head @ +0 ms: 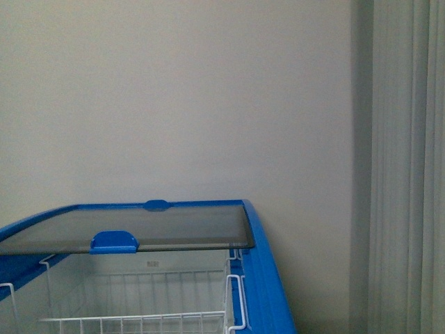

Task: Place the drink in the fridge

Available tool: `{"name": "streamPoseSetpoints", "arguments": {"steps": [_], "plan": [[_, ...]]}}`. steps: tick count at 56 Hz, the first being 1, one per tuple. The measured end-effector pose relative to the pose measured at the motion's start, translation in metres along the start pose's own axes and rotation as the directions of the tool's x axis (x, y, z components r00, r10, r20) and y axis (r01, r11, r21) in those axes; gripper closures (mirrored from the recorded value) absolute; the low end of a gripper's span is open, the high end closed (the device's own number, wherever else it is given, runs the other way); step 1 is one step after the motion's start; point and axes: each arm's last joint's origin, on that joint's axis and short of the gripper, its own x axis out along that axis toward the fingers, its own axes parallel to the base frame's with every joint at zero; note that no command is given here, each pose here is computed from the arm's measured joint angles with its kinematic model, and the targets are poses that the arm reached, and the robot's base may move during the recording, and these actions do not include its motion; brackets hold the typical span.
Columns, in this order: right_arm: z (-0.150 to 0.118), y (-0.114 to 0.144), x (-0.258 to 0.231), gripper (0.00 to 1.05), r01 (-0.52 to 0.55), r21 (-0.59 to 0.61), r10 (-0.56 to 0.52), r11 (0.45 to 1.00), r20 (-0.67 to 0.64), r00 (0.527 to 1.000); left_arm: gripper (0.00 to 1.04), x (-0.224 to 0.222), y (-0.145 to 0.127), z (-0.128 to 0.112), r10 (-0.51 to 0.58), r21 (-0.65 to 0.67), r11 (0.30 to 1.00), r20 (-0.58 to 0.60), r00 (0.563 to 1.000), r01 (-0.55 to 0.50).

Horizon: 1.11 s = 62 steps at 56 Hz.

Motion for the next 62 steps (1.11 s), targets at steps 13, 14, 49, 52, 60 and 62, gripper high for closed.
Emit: {"name": "streamPoseSetpoints", "arguments": {"steps": [13,14,49,52,60,62], "plan": [[-0.0001,0.0,-0.0007,0.93,0.0,0.0,0.0,1.0,0.01,1.0,0.08,0.0,0.0,0.0,0.0,0.0,1.0,0.0,1.0,0.0],[-0.0001,0.0,-0.0007,0.89,-0.001,0.0,0.001,1.0,0.01,1.0,0.08,0.0,0.0,0.0,0.0,0.0,1.0,0.0,1.0,0.0],[-0.0001,0.0,-0.0007,0.08,0.0,0.001,0.0,1.0,0.01,1.0,0.08,0.0,0.0,0.0,0.0,0.0,1.0,0.0,1.0,0.0],[-0.0001,0.0,-0.0007,0.08,0.0,0.001,0.0,1.0,0.01,1.0,0.08,0.0,0.0,0.0,0.0,0.0,1.0,0.0,1.0,0.0],[-0.0001,0.0,-0.0007,0.08,0.0,0.001,0.0,1.0,0.01,1.0,0.08,0.0,0.0,0.0,0.0,0.0,1.0,0.0,1.0,0.0],[-0.0001,0.0,-0.0007,0.08,0.0,0.001,0.0,1.0,0.01,1.0,0.08,0.0,0.0,0.0,0.0,0.0,1.0,0.0,1.0,0.0]]}}
